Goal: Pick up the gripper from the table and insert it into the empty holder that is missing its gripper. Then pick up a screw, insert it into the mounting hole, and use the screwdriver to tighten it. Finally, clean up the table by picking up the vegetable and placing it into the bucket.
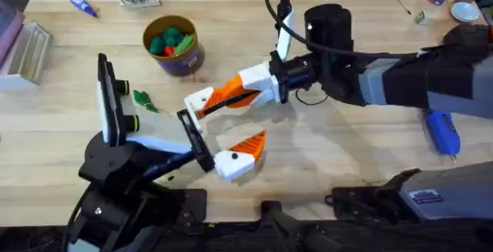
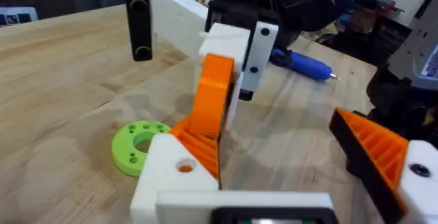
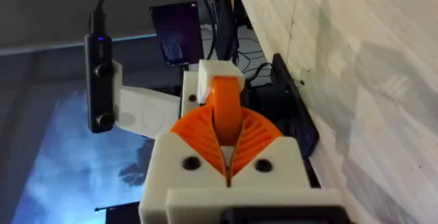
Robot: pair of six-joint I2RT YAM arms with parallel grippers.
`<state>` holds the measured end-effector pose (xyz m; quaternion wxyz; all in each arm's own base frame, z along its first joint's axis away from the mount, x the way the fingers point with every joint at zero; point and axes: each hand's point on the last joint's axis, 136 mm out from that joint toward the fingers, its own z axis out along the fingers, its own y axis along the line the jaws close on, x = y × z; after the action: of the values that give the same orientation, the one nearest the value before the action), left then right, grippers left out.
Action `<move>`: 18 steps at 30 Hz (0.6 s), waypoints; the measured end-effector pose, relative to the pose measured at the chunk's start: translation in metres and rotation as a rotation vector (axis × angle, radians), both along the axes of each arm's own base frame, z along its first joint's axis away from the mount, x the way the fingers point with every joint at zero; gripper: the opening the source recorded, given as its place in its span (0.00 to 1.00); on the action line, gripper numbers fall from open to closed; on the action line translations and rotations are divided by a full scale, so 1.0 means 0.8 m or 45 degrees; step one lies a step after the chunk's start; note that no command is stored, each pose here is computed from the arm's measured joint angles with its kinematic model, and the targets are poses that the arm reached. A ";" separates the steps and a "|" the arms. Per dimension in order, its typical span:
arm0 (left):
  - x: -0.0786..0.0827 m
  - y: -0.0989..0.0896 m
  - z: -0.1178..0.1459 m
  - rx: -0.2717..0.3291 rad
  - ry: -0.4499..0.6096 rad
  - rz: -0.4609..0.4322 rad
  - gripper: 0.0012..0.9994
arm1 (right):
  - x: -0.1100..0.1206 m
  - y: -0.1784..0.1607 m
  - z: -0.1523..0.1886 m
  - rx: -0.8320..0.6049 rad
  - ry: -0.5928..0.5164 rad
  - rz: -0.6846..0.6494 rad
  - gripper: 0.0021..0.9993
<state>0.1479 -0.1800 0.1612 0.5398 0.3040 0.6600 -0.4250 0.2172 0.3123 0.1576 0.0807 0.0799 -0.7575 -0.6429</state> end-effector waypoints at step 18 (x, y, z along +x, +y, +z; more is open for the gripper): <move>0.013 0.008 -0.001 -0.005 0.021 0.087 0.99 | 0.010 0.015 -0.004 -0.041 -0.039 -0.091 0.01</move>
<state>0.1584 -0.1737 0.1605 0.5492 0.2765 0.6736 -0.4102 0.2255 0.3246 0.1546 0.0474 0.0613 -0.7712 -0.6319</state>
